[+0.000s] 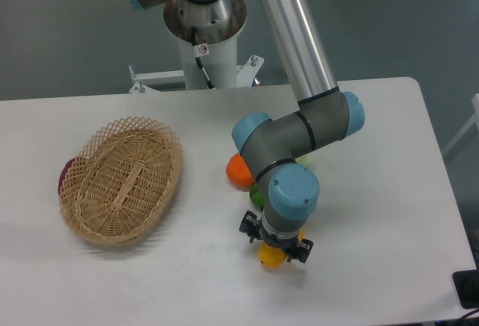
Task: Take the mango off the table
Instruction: 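Lower the open gripper around the mango and close on it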
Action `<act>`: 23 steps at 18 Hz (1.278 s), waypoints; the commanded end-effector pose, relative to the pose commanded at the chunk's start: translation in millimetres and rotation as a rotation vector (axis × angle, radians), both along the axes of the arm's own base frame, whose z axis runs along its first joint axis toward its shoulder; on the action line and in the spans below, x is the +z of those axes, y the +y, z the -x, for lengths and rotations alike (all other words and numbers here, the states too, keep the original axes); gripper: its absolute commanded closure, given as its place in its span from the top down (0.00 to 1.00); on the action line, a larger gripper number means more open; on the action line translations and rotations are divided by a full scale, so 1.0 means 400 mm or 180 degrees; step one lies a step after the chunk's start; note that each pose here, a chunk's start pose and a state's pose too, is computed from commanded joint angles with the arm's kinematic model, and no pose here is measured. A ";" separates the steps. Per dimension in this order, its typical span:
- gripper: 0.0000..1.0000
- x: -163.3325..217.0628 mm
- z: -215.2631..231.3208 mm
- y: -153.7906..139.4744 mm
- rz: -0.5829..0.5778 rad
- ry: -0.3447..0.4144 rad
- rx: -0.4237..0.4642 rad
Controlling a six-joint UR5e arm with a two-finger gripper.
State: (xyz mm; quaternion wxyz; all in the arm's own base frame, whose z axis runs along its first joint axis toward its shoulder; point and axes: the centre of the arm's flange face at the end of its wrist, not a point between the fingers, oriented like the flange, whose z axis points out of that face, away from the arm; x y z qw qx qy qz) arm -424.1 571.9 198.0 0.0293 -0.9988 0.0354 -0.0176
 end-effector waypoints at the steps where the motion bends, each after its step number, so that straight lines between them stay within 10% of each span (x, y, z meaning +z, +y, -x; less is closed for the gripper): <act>1: 0.60 0.008 0.003 0.000 -0.0017 0.0005 -0.0005; 23: 0.48 0.275 0.079 -0.141 -0.0137 0.0214 0.0172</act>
